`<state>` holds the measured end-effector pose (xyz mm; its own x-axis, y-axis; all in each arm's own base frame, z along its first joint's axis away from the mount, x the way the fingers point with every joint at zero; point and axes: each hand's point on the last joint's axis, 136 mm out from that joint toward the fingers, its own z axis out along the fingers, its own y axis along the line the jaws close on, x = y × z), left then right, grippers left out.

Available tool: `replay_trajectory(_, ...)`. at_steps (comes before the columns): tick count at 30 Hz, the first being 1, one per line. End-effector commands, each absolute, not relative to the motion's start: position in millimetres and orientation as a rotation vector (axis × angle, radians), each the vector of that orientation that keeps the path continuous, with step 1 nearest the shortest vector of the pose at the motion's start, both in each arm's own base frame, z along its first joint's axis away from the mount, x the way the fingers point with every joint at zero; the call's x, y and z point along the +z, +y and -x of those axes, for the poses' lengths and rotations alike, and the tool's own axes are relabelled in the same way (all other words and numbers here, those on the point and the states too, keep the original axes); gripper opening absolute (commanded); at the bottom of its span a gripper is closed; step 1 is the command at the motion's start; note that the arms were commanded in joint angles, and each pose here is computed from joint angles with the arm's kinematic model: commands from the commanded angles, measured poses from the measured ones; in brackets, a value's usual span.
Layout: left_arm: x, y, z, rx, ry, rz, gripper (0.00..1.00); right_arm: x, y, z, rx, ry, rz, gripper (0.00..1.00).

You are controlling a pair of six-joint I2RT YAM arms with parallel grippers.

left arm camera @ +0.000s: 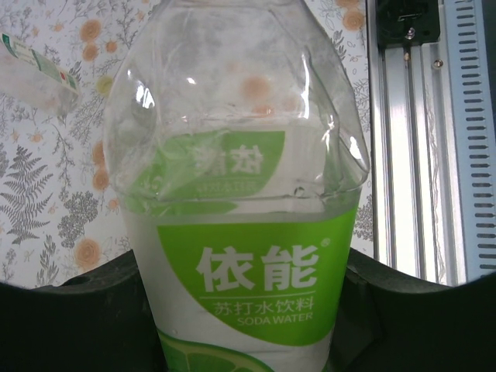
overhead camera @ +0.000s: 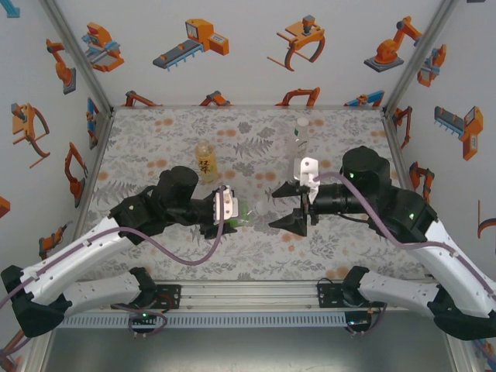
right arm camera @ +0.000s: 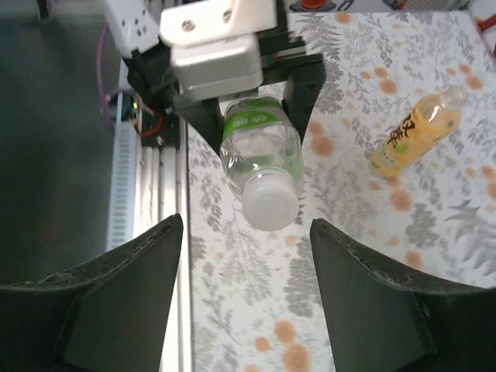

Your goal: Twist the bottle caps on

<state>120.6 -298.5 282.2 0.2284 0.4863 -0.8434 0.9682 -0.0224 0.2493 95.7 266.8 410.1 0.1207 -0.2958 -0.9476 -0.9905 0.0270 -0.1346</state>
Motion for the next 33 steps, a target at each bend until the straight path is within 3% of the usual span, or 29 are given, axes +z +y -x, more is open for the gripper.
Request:
replay_trajectory(1,289,-299,-111,-0.755,1.345,-1.642,0.00,406,267,-83,0.818,1.126,1.645,0.60)
replay_trajectory(9,291,-300,-109,-0.780,1.344,-1.642,0.00,401,281,-89,0.806,1.060,1.691,0.60)
replay_trajectory(33,289,-301,-109,-0.784,1.357,-1.644,0.00,392,287,-92,0.854,1.089,1.654,0.42)
